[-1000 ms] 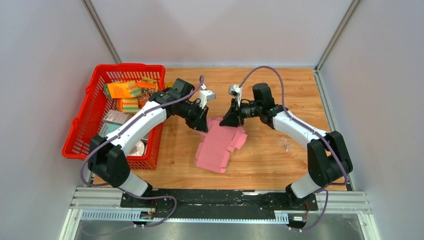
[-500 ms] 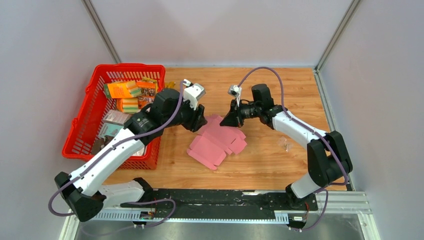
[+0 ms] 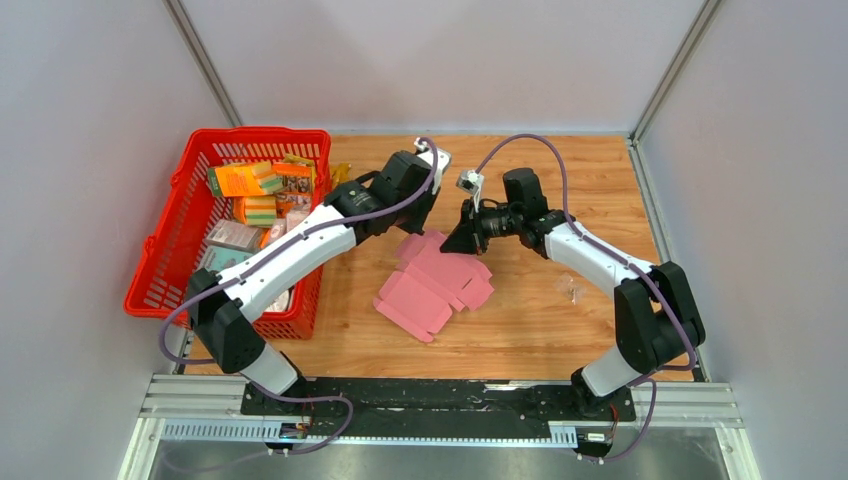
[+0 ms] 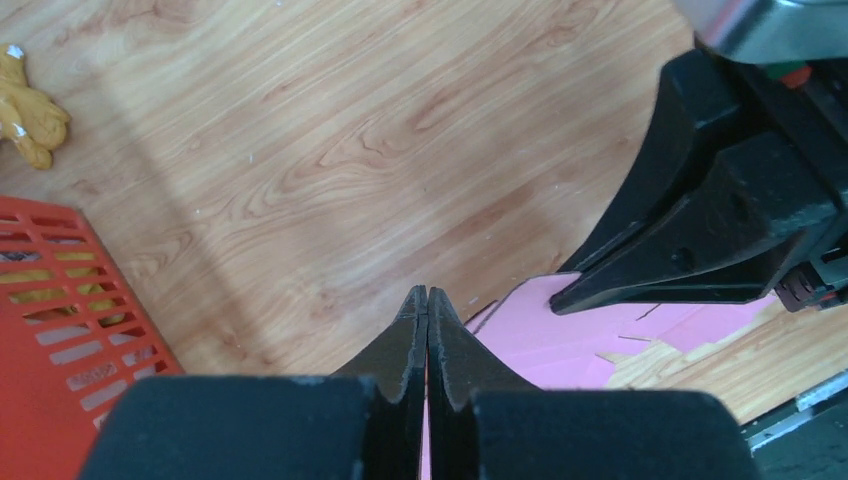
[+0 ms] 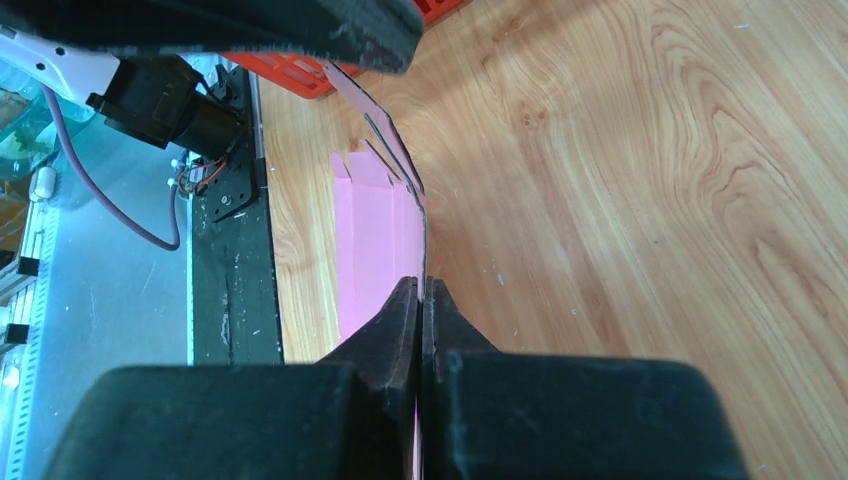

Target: Fold the paper box

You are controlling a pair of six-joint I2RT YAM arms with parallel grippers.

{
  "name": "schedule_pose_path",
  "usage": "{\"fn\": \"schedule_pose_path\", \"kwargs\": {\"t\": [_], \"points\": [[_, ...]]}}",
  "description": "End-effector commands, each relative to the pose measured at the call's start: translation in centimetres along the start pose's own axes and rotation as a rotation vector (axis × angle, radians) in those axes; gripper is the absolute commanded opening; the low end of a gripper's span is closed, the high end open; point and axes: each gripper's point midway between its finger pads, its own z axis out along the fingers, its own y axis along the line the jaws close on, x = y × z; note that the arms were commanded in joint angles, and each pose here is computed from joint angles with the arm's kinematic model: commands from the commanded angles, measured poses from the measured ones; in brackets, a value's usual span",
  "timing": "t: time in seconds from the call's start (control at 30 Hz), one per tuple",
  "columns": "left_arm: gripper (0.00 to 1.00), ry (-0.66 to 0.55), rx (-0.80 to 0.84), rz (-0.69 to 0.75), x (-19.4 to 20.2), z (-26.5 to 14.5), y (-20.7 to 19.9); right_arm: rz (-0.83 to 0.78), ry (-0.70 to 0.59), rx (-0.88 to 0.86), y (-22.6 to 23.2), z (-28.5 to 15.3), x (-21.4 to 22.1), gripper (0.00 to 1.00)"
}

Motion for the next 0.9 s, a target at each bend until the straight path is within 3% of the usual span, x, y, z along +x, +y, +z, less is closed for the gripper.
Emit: {"fn": "schedule_pose_path", "kwargs": {"t": [0.0, 0.27, 0.67, 0.87], "points": [[0.00, -0.043, -0.051, 0.041, -1.7, -1.5, -0.5, -0.056, -0.058, 0.011, 0.5, -0.6, -2.5, 0.00], [0.00, -0.002, -0.009, 0.040, 0.0, -0.2, -2.4, -0.054, -0.078, 0.014, 0.7, -0.8, -2.9, 0.00], [0.00, 0.013, 0.184, -0.037, 1.2, 2.1, -7.2, -0.068, -0.118, -0.076, 2.2, -1.1, -3.6, 0.00], [0.01, 0.012, 0.102, -0.022, 1.3, 1.8, -5.6, -0.057, -0.122, -0.050, 1.5, -1.5, -3.5, 0.00]]}}
